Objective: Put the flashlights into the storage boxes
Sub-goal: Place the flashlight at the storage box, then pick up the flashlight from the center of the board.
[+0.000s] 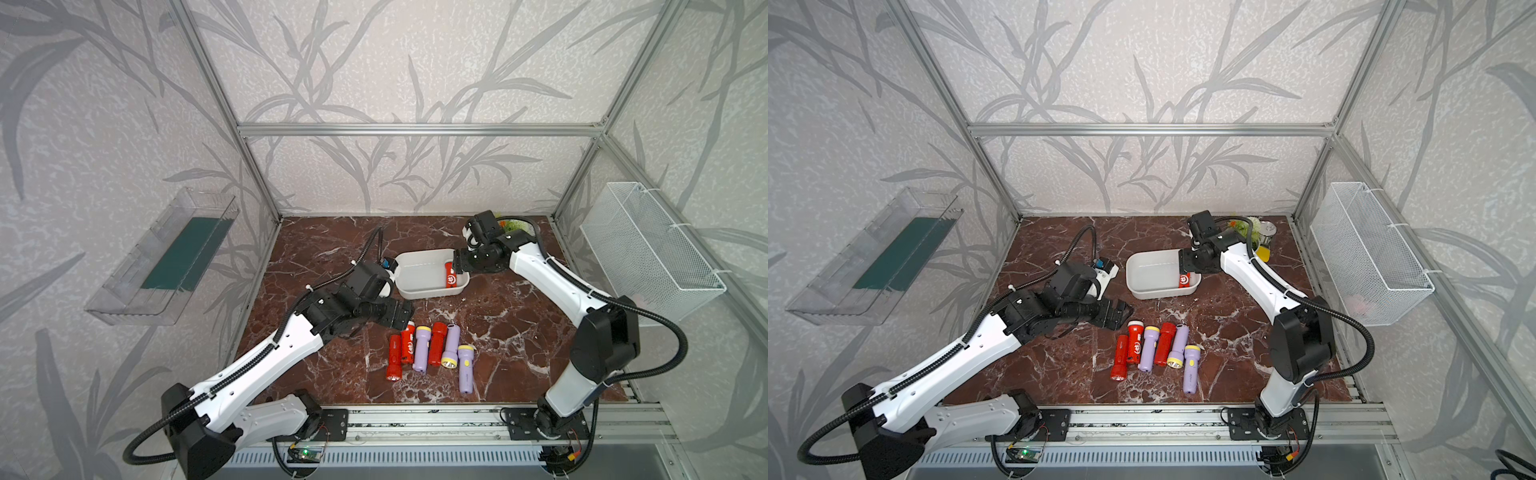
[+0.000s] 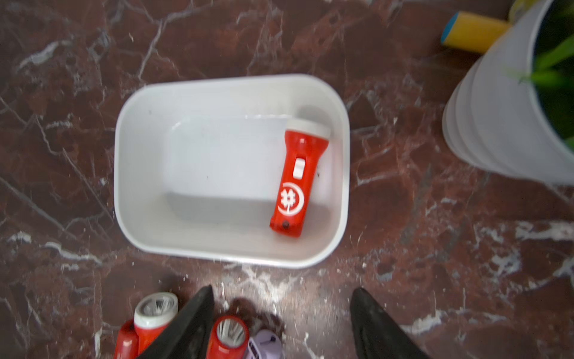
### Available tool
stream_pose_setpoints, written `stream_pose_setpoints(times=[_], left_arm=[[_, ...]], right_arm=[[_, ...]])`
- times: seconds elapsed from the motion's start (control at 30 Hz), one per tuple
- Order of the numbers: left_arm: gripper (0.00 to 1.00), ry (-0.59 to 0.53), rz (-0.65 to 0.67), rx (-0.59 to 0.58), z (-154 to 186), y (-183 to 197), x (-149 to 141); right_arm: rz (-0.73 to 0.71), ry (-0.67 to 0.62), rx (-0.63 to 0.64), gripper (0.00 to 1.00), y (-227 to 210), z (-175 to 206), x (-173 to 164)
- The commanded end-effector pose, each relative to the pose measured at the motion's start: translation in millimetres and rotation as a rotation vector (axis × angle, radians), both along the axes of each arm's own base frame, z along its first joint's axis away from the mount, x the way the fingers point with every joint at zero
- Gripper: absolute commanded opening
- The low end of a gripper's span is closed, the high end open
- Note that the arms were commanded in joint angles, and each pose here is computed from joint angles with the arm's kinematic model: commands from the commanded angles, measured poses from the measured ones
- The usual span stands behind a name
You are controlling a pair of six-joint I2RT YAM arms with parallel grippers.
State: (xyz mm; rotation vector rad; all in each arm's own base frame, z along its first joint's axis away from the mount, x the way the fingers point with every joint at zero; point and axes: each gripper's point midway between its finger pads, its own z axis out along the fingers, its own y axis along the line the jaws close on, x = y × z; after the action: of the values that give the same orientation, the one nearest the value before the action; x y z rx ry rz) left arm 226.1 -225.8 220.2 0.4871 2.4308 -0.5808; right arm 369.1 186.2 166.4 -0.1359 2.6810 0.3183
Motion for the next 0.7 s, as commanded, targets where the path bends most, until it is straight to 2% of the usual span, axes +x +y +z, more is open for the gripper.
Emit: stream_pose_setpoints(times=[0.0,0.17,0.27,0.37,0.67], left_arm=[[0.99,0.022,-0.003,-0.057,-2.9,-6.6,-9.5],[0.99,0.05,-0.055,-0.083,-11.5,-25.1,-24.8],[0.99,0.045,-0.085,-0.099,-8.5,-35.0,-34.7],[0.99,0.037,-0.112,-0.102,-5.0,-42.4,-45.0],[0.99,0.031,-0.155,-0.07,-8.5,-58.6,-72.0]], right_arm=[[-0.007,0.049,-0.023,0.7,-8.8,-12.1,-35.3],[-0.032,0.075,-0.033,0.7,-28.9,-25.4,-82.9],[-0.029,0.092,0.002,0.7,-30.8,-33.1,-111.3],[-0.028,0.105,-0.021,0.7,-36.5,-40.4,-135.0],[-0.035,0.136,-0.021,0.69,-41.8,-65.3,-181.5]])
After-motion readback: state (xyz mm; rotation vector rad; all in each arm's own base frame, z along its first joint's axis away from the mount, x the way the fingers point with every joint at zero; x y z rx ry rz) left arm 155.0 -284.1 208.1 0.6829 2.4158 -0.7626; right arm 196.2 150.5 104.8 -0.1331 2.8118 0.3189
